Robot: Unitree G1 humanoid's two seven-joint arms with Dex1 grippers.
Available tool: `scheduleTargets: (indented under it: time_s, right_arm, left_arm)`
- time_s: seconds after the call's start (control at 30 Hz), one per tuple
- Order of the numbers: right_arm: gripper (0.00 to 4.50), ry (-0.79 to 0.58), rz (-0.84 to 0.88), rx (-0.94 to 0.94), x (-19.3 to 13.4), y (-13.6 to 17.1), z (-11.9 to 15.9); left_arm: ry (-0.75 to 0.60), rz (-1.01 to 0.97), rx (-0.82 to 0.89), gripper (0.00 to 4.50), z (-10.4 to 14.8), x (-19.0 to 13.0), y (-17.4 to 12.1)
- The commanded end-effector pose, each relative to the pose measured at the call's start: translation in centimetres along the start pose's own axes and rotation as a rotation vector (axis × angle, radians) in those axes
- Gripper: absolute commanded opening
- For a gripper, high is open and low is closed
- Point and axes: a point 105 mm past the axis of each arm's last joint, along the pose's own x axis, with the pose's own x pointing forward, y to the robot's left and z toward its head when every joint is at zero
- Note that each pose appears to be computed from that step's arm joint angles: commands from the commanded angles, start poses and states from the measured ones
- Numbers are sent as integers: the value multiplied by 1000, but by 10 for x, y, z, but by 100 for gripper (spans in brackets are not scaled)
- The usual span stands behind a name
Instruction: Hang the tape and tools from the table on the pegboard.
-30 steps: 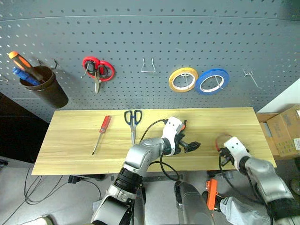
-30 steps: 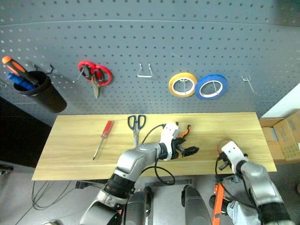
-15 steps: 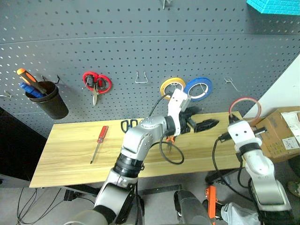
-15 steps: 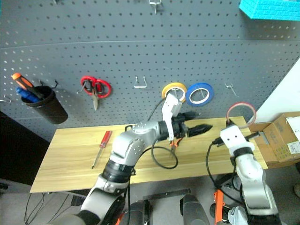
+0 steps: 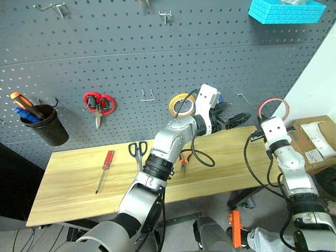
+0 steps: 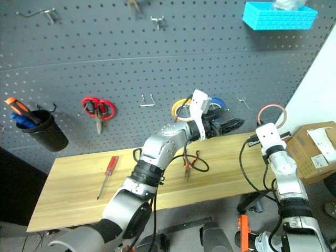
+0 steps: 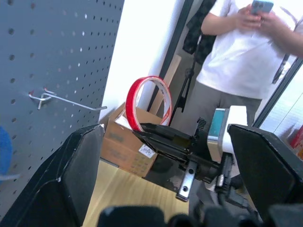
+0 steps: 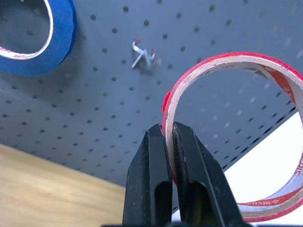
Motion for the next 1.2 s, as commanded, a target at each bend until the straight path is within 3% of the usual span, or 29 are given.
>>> scheduleTargets:
  time_s: [0.03, 0.4, 0.83, 1.2]
  right_arm:
    - [3, -110, 74, 68, 11, 8, 23]
    - [3, -195, 191, 67, 30, 35, 42]
    - [3, -98, 220, 154, 42, 21, 17]
    - [3, -188, 234, 104, 47, 26, 40]
  left_arm:
    - [-47, -13, 55, 450, 19, 11, -6]
    - [-53, 51, 64, 450, 23, 1, 12]
    - [-52, 73, 68, 450, 25, -2, 17]
    - [-37, 121, 51, 450, 21, -14, 24]
